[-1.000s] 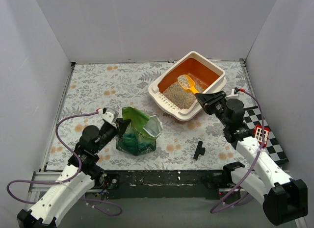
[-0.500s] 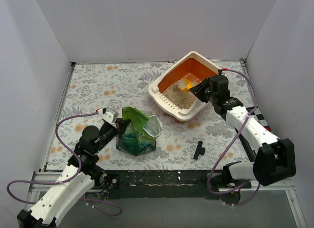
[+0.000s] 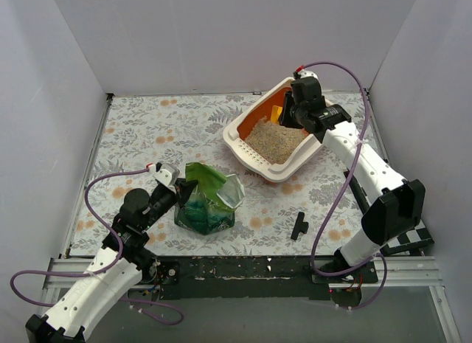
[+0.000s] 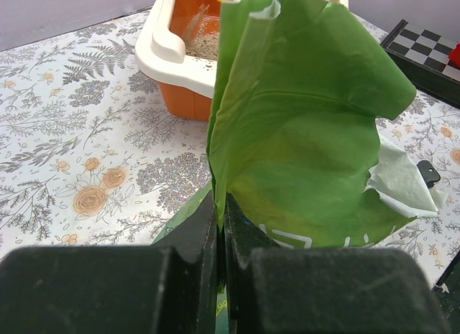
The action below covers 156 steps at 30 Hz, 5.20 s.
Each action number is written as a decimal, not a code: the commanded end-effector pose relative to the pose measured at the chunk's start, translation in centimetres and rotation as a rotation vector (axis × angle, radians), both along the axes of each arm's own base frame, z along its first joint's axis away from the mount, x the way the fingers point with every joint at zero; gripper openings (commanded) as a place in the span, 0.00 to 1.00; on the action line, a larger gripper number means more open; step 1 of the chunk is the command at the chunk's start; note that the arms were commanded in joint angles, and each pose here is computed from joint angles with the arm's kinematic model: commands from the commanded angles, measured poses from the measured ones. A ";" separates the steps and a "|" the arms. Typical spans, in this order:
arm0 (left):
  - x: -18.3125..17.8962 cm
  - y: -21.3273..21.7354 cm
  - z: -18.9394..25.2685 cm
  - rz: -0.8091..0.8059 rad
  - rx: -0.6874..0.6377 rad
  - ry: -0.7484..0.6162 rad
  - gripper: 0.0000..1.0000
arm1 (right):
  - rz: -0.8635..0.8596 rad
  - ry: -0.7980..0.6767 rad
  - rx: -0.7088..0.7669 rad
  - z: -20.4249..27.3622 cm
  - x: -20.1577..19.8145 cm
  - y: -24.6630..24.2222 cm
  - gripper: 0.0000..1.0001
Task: Fill the litter box with clean litter
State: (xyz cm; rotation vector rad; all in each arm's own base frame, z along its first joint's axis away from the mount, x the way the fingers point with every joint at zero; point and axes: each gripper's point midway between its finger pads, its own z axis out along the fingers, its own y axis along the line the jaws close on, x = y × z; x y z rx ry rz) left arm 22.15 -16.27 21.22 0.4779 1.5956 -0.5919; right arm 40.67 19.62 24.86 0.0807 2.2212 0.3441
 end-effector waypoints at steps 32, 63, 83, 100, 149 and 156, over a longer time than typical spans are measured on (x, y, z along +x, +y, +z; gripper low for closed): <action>-0.1 0.3 -0.3 0.003 0.032 0.008 0.00 | 0.768 0.059 0.236 13.6 -28.3 1.4 0.01; -0.4 0.7 0.9 0.013 0.009 -0.036 0.00 | 0.817 0.301 0.296 5.0 -25.0 8.1 0.01; -0.9 0.5 1.6 -0.010 -0.005 -0.058 0.00 | 0.880 0.758 0.184 -6.6 -24.5 11.9 0.01; -1.2 0.2 1.5 -0.031 -0.012 -0.057 0.00 | 0.945 0.691 0.511 -14.7 -24.6 20.2 0.01; -2.0 -1.6 0.2 -0.147 0.004 -0.037 0.00 | 0.881 0.120 1.032 -3.3 -26.8 12.0 0.01; -1.8 -1.6 -0.1 -0.144 0.009 -0.027 0.00 | 0.851 0.081 1.040 -2.6 -26.5 10.3 0.01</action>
